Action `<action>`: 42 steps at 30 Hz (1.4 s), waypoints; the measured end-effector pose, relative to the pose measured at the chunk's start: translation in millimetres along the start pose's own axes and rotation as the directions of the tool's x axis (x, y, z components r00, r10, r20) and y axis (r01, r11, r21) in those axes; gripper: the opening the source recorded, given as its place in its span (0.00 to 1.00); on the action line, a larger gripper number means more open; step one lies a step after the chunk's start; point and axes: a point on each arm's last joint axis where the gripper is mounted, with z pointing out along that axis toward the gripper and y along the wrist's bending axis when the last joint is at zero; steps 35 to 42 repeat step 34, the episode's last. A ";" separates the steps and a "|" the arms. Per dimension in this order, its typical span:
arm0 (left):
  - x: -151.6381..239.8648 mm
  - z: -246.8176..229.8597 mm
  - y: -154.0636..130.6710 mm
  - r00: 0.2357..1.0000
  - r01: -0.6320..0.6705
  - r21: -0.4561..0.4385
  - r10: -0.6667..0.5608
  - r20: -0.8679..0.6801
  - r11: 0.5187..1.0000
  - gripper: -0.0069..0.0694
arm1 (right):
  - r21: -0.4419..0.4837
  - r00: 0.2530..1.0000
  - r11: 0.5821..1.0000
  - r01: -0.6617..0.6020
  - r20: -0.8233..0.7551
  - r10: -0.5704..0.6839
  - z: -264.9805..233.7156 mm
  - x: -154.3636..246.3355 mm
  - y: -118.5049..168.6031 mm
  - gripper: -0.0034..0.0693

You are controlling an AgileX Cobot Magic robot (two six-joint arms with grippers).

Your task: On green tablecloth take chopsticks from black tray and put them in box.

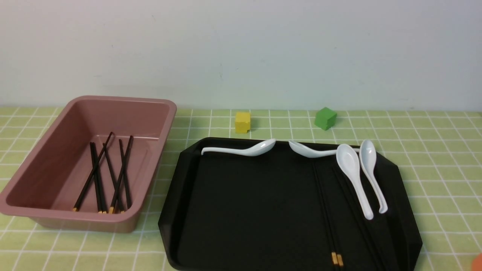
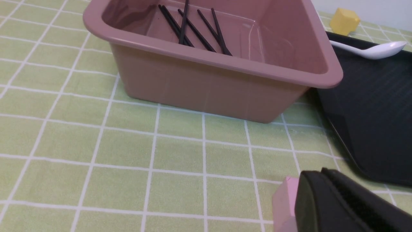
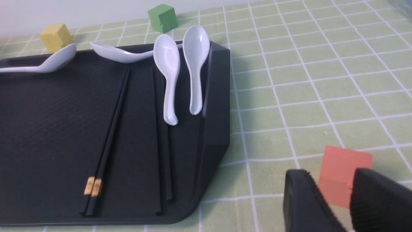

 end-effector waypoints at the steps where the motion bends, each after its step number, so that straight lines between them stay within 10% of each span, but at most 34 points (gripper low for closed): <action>1: 0.0 0.0 0.0 1.000 0.000 0.000 0.000 0.000 1.000 0.12 | 0.000 1.000 1.000 0.000 0.000 0.000 0.0 0.0 0.0 0.38; 42: 0.0 0.0 0.0 1.000 0.001 0.000 -0.001 0.000 1.000 0.14 | 0.000 1.000 1.000 0.000 0.000 0.000 0.0 0.0 0.0 0.38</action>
